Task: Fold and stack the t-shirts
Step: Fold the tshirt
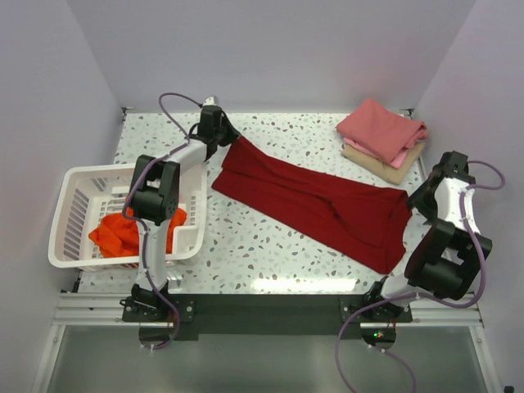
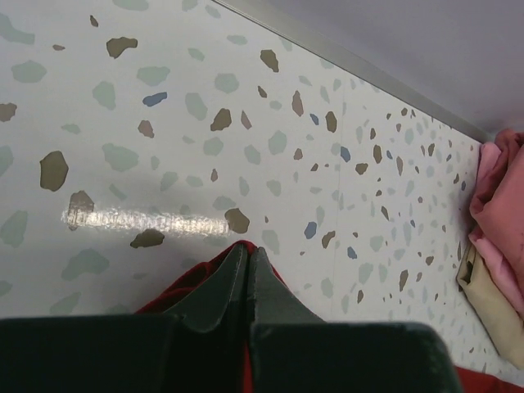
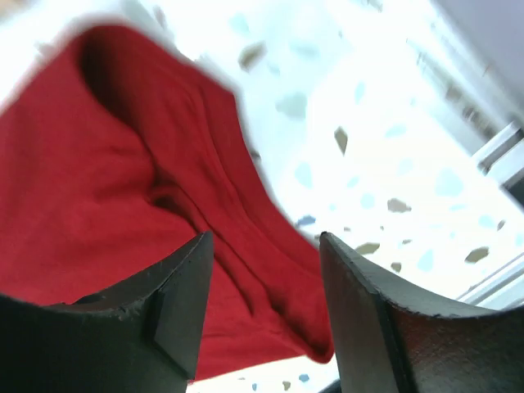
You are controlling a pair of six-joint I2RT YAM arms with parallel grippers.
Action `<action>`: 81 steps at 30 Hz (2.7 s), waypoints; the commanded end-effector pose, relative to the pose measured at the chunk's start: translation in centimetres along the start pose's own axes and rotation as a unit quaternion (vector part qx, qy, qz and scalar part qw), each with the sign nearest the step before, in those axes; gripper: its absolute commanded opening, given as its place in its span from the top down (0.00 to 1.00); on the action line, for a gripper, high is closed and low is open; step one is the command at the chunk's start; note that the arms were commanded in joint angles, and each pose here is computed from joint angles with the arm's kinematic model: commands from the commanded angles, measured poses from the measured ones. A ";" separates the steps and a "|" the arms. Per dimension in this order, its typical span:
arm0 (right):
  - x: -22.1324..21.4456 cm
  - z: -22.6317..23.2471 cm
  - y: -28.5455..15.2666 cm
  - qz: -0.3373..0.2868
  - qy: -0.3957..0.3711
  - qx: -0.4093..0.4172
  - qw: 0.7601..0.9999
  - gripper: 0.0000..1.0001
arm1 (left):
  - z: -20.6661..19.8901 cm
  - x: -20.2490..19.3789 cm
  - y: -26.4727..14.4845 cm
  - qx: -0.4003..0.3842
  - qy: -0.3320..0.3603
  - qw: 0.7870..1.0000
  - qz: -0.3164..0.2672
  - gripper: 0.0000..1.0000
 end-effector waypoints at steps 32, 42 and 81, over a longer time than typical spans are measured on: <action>3.9 8.2 8.1 -0.078 -0.012 0.065 0.995 0.50 | 0.2 1.1 2.0 0.046 0.046 0.997 0.041 1.00; 3.7 7.9 8.4 -0.066 -0.030 0.033 0.997 0.87 | 0.7 1.5 2.9 0.051 0.040 0.997 0.034 1.00; 3.0 6.9 0.9 -0.083 -0.097 0.031 0.991 0.37 | -3.8 2.0 2.9 -0.096 0.059 0.993 0.040 0.24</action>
Point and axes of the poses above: each gripper's point midway between its finger pads, its own y axis out along the fingers, its own z axis along the line the jaws close on, x = y × z, the point moved 7 cm from there along -y, back along the fingers, and after that the axes turned 14 degrees about -y, right-handed, at the moved point
